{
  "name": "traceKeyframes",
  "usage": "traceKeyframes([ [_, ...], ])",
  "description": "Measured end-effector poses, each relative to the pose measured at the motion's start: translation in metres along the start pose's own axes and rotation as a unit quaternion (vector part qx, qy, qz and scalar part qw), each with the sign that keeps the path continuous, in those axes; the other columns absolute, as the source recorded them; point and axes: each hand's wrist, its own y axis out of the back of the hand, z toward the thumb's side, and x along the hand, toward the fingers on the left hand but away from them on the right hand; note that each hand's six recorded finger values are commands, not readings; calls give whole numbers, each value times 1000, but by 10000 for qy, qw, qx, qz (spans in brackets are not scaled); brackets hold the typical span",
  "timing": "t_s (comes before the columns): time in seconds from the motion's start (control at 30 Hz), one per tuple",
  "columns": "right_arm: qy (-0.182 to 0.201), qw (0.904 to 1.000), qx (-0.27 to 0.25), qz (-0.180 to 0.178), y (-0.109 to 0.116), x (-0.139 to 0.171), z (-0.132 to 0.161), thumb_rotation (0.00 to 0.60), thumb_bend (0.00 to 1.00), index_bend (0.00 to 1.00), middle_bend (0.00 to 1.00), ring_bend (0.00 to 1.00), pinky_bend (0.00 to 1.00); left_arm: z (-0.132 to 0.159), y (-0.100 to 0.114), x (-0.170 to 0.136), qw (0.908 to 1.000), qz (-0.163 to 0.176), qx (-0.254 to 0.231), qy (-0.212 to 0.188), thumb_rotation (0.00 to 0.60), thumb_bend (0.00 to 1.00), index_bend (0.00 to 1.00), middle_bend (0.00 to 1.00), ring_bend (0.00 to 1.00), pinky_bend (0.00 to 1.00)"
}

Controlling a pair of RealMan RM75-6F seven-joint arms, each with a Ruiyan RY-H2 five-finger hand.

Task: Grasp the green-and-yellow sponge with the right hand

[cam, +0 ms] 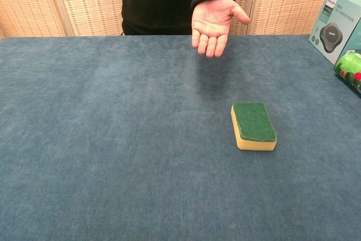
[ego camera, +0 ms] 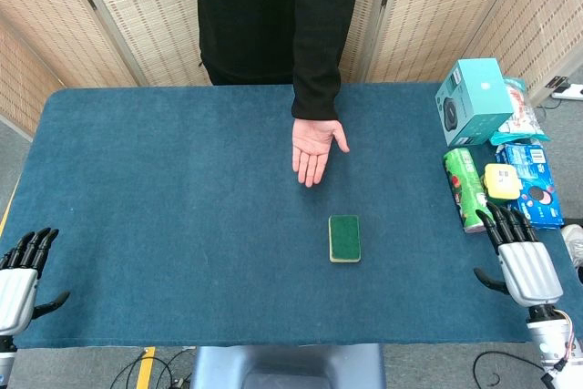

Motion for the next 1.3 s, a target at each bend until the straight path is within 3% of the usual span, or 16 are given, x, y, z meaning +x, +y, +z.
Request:
traceKeyframes([
  [0.2,154,9998,-67,101,-3,-2,4,600,144,0,0,0,0,2,-4,3,10000,-82,2,-14,600,201,0,105,110,247],
  [0.33,733,9965,-128,378,-8,-7,20,600,156,0,0,0,0,-2,-10,9,9997,-215,9,79,600,201,0,105,110,247],
  [0.43,1401,9875,29,723,-10,-15,39,600,163,0,0,0,0,-7,-12,17,9995,-223,-7,201,600,202,0,105,110,247],
  [0.57,2224,9673,497,1116,-8,-33,64,600,171,0,0,0,0,-16,-11,24,9990,-175,-44,413,600,201,0,105,110,247],
  [0.67,2535,9561,679,1304,-9,-47,78,600,172,0,0,0,0,-24,-11,27,9980,-175,-96,604,600,201,0,105,110,247],
  [1.0,2925,9389,526,1736,-48,-82,118,600,172,0,0,0,0,-42,-7,29,9951,-188,-379,898,600,201,0,105,110,247],
  [1.3,3208,9271,563,1854,-72,-107,161,600,176,0,0,0,0,-58,5,29,9928,-77,-672,989,600,201,0,105,110,247],
])
